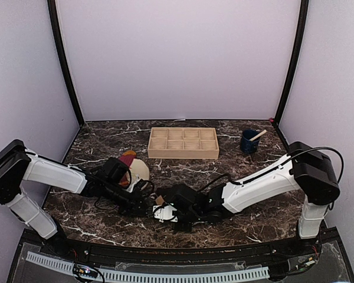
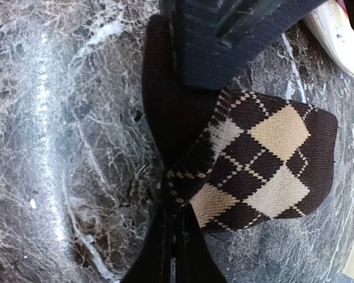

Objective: Roll the socks
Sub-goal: Roll the sock at the center of the board.

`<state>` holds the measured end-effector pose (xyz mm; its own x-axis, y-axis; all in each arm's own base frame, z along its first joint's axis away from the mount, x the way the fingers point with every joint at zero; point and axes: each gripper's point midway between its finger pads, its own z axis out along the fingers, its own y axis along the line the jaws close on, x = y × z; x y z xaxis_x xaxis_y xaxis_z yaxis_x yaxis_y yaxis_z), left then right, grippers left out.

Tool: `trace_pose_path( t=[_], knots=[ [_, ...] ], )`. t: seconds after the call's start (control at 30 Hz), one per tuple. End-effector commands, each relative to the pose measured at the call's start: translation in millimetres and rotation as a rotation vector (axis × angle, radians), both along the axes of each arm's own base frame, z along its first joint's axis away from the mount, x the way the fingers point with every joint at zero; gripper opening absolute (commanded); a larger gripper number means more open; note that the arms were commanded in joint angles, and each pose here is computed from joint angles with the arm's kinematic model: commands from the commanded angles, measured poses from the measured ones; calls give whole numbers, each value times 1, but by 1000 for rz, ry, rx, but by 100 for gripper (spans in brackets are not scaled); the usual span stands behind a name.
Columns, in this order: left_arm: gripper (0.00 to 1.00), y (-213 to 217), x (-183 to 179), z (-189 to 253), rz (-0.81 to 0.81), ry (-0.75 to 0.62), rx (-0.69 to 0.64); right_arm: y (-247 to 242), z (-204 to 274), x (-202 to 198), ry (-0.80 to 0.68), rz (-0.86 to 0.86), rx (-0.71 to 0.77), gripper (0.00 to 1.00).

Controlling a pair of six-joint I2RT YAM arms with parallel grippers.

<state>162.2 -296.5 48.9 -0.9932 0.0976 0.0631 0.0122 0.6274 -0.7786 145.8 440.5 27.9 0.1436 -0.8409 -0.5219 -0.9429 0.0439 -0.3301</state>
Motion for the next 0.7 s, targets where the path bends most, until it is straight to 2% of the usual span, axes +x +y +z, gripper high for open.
trace_pose_path(
  t=[0.0, 0.03, 0.23, 0.43, 0.67],
  knots=[
    [16, 11, 3, 2, 27, -49, 37, 9, 11, 2, 64, -6, 37, 0],
    [22, 13, 4, 3, 33, -67, 52, 10, 13, 2, 90, -5, 43, 0],
    [43, 24, 20, 16, 85, -193, 94, 15, 26, 2, 276, -8, 66, 0],
    [46, 30, 31, 29, 112, -317, 90, 13, 20, -3, 427, -11, 44, 0],
    [46, 39, 29, 28, 134, -377, 82, 11, 12, -8, 580, -18, 27, 0]
  ],
)
